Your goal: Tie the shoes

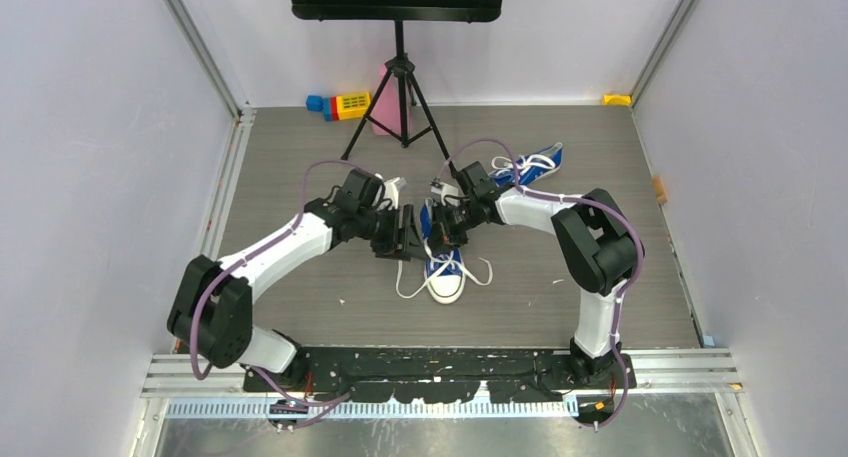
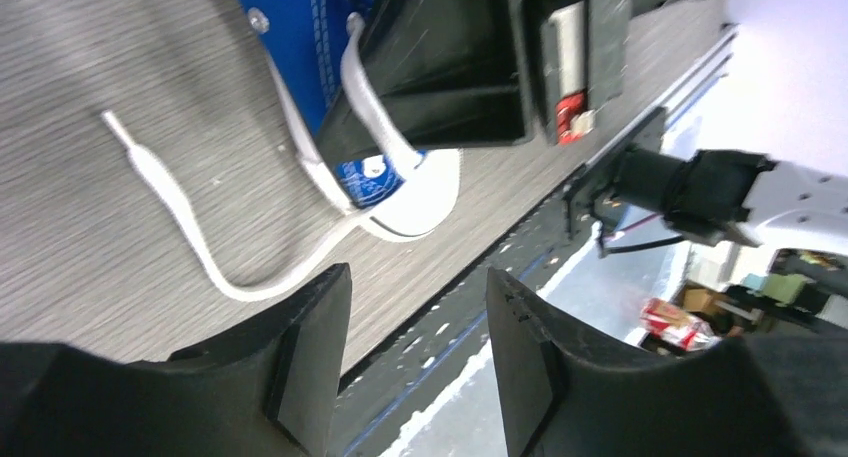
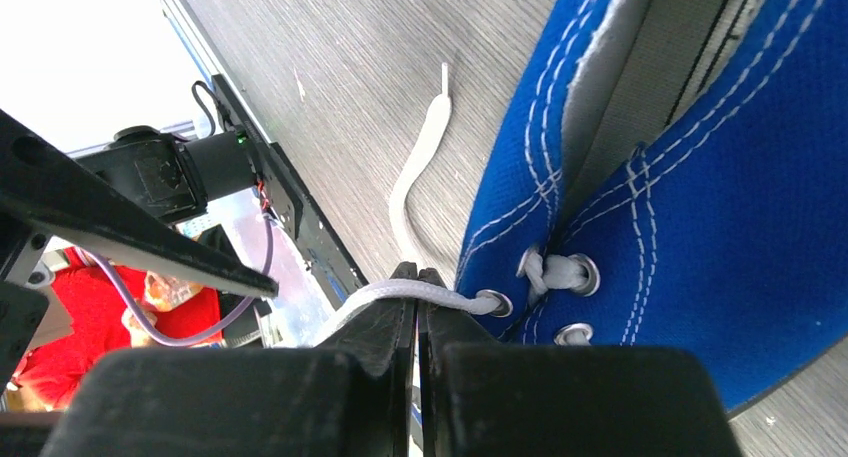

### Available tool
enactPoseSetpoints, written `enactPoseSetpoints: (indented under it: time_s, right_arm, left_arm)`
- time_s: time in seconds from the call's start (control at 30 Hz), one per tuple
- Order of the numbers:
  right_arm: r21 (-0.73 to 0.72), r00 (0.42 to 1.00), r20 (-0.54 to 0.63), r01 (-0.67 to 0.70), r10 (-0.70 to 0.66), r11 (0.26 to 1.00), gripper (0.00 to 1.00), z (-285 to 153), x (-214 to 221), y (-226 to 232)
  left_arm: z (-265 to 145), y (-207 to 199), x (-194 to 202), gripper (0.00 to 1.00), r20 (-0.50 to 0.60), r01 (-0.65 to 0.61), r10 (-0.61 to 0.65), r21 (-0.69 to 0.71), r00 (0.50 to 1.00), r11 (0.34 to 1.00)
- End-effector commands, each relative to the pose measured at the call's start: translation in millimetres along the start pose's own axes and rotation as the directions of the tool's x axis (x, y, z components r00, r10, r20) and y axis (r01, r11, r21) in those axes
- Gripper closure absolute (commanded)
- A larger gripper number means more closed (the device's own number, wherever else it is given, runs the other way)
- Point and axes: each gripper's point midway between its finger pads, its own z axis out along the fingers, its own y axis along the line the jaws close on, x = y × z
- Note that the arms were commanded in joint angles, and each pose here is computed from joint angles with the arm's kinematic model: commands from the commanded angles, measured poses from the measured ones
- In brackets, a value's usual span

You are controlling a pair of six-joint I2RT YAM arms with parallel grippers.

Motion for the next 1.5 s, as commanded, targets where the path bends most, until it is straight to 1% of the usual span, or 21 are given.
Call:
enactPoseSetpoints:
  time_s: [0.0,0.13,0.3,0.47,0.6,0.67,0.77,0.93,1.0,1.13,1.2,1.23,1.27,1.33,1.47]
  right_arm:
    - [-0.065,0.999,0.018,0.034,-0.033,0.997,0.93,-3.3,-13.0,20.8]
    - [-0.075,0.999,0.019,0.033,-0.032,0.997,0.93,-3.6,-14.8,22.8]
    - [-0.077,1.000,0.011,0.025,-0.024,0.997,0.91,-2.4,-13.7,21.3]
    - [-0.079,1.000,0.010,0.022,-0.022,0.997,0.91,-2.7,-12.7,22.1]
    - [-0.079,1.000,0.011,0.024,-0.024,0.997,0.90,-3.7,-11.9,22.7]
    - [-0.080,1.000,0.008,0.022,-0.022,0.997,0.90,-3.3,-11.3,22.2]
    - [-0.078,1.000,0.004,0.016,-0.015,0.997,0.90,-2.3,-10.7,20.6]
    - [-0.079,1.000,0.003,0.010,-0.010,0.997,0.89,-1.8,-11.5,20.1]
    - [-0.081,1.000,0.003,0.010,-0.010,0.997,0.89,-2.4,-11.5,21.0]
    - [-0.083,1.000,-0.001,0.008,-0.008,0.996,0.89,-1.8,-10.6,20.5]
    - [-0.084,1.000,-0.004,0.006,-0.007,0.996,0.89,-1.5,-9.7,20.0]
    - [-0.084,1.000,-0.004,0.004,-0.005,0.996,0.88,-1.7,-9.8,19.6]
    - [-0.084,1.000,-0.006,0.004,-0.005,0.996,0.88,-1.6,-9.7,19.4]
    - [-0.085,1.000,-0.011,0.002,-0.003,0.996,0.87,-1.4,-9.4,19.0]
    - [-0.083,1.000,-0.016,0.004,-0.005,0.997,0.84,-1.8,-8.4,19.2]
  left_arm:
    - [-9.5,20.2,19.4,0.47,-0.011,-0.151,0.151,-0.088,0.989,0.985]
    - [3.3,33.2,36.1,0.44,-0.028,-0.272,0.271,-0.150,0.962,0.951]
    - [21.6,38.9,37.8,0.41,0.001,-0.330,0.333,-0.136,0.943,0.934]
    - [31.4,44.2,39.6,0.40,0.004,-0.404,0.408,-0.136,0.913,0.905]
    - [41.3,41.6,46.3,0.40,0.004,-0.491,0.495,-0.123,0.869,0.863]
    - [45.2,42.7,49.4,0.40,-0.018,-0.529,0.533,-0.149,0.846,0.835]
    - [49.2,44.6,51.9,0.40,-0.052,-0.564,0.566,-0.185,0.823,0.805]
    - [55.9,56.7,55.2,0.44,-0.094,-0.568,0.562,-0.210,0.822,0.796]
    - [58.2,61.5,56.9,0.50,-0.108,-0.563,0.553,-0.221,0.826,0.797]
    - [60.9,72.1,55.7,0.69,-0.119,-0.543,0.532,-0.266,0.838,0.796]
    - [61.7,75.3,55.1,0.84,-0.122,-0.537,0.525,-0.281,0.842,0.796]
    - [62.7,76.4,55.2,0.94,-0.122,-0.538,0.527,-0.282,0.841,0.794]
    - [63.0,77.4,54.0,1.00,-0.117,-0.538,0.529,-0.288,0.841,0.792]
    - [62.8,78.4,49.9,1.00,-0.094,-0.536,0.534,-0.300,0.840,0.789]
    - [57.5,66.8,37.9,1.00,-0.016,-0.524,0.542,-0.286,0.840,0.802]
